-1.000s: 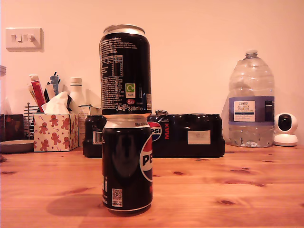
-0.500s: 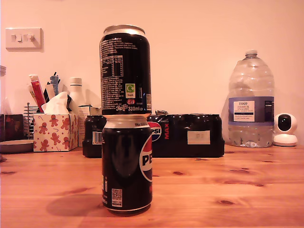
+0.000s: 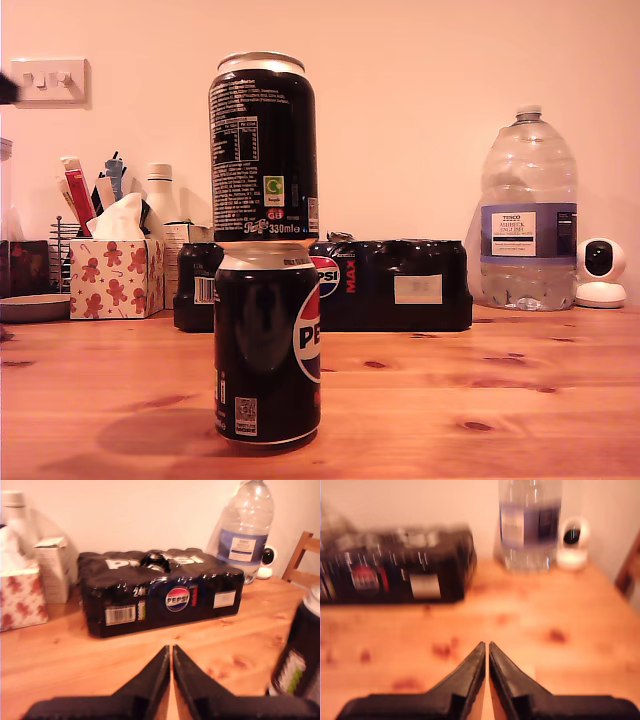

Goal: Stack up the Pepsi cans on top of each other

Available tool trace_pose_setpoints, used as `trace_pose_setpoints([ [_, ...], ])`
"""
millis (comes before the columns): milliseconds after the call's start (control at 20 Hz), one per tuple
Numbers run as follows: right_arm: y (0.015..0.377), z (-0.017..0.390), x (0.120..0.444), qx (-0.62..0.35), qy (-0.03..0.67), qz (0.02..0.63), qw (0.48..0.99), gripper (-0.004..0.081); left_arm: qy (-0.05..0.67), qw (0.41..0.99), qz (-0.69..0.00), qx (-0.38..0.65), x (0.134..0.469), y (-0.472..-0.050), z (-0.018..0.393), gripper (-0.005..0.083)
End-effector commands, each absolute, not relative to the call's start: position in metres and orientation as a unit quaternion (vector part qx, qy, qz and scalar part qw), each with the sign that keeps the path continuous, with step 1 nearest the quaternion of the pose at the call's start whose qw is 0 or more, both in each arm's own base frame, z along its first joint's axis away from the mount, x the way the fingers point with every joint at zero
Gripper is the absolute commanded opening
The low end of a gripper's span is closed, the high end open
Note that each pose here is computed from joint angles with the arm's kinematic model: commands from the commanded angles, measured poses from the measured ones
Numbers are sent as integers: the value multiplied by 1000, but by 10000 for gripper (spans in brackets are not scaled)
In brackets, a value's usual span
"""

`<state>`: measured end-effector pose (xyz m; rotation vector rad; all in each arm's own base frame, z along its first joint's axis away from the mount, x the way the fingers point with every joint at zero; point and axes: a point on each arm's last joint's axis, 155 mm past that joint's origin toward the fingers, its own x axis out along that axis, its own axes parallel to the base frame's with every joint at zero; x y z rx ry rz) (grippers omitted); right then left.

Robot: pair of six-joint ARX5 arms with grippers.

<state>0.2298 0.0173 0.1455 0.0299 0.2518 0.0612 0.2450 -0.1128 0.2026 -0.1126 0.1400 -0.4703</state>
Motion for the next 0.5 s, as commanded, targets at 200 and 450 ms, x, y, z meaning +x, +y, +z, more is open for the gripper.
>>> trace_pose_setpoints([
  [200,16,94,213,8,225,28,974,-13,85,970,-222,-56,222,-101,183,2],
  [450,15,90,211,8,233,27,972,-13,113,967,-219,-55,211,-97,166,2],
])
